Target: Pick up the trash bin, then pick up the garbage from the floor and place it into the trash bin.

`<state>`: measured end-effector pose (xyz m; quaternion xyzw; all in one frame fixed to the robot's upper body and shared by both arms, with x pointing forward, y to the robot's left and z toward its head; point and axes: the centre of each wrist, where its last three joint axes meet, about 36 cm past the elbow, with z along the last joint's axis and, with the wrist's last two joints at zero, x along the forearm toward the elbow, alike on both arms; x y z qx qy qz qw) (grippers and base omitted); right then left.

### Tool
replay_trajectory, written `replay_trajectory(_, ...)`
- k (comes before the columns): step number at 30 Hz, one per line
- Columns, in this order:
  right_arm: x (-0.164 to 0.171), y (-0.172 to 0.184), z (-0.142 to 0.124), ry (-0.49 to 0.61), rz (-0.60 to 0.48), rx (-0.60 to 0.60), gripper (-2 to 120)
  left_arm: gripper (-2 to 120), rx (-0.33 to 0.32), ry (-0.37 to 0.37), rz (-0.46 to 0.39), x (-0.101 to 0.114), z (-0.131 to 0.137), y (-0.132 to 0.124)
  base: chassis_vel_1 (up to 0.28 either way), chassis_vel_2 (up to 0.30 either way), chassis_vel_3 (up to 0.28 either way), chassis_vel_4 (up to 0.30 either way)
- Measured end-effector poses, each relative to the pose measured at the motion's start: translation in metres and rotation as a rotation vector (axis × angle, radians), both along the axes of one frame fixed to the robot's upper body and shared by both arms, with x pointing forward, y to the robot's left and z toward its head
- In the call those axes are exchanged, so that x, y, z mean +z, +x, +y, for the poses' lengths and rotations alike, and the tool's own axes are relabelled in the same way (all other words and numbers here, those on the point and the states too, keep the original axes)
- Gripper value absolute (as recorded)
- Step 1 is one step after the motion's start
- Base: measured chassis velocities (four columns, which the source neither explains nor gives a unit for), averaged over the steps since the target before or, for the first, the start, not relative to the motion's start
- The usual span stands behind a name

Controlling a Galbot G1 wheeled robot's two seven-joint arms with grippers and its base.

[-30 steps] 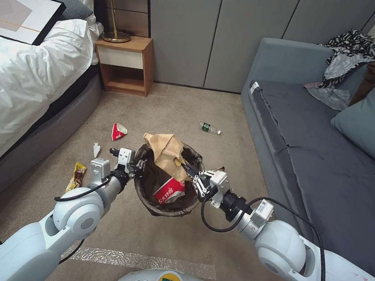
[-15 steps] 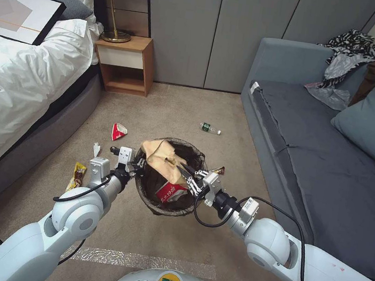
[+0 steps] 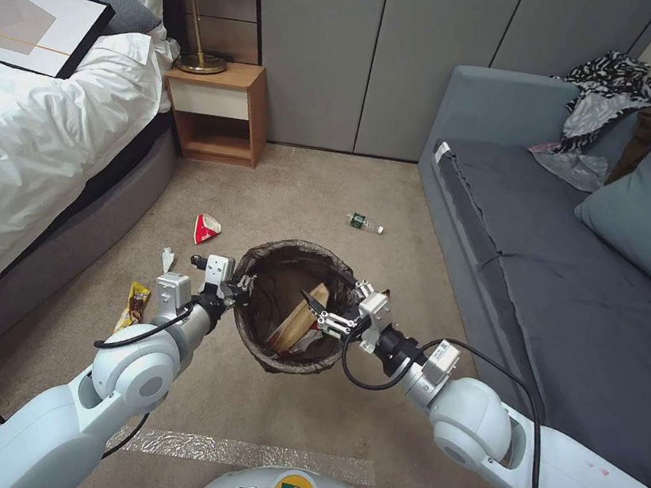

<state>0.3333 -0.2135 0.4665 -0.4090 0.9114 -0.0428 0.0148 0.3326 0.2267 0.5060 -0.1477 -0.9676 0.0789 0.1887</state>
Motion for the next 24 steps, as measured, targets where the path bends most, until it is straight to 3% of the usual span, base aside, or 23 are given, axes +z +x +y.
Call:
replay_trajectory(4, 0.014, -0.004, -0.003, 0.035, -0.009, -0.013, 94, 5, 0.007, 0.001, 0.006, -0.003, 0.001, 0.002, 0.000, 0.000, 0.000, 0.000)
replay_trajectory(9, 0.036, -0.005, -0.009, 0.085, -0.038, -0.061, 100, 5, 0.015, -0.001, 0.009, -0.006, 0.002, 0.004, 0.000, 0.000, 0.000, 0.000)
replay_trajectory(14, 0.065, -0.010, -0.015, 0.192, -0.039, -0.237, 100, 5, 0.033, -0.005, 0.008, -0.008, 0.004, 0.004, 0.000, 0.000, 0.000, 0.000)
replay_trajectory(16, 0.065, -0.023, -0.025, 0.235, -0.024, -0.380, 100, 5, 0.043, -0.005, 0.009, -0.009, 0.005, 0.003, 0.000, 0.000, 0.000, 0.000)
replay_trajectory(24, 0.066, -0.049, -0.040, 0.190, -0.043, -0.604, 100, 5, 0.055, -0.007, 0.010, -0.011, 0.007, 0.001, 0.000, 0.000, 0.000, 0.000)
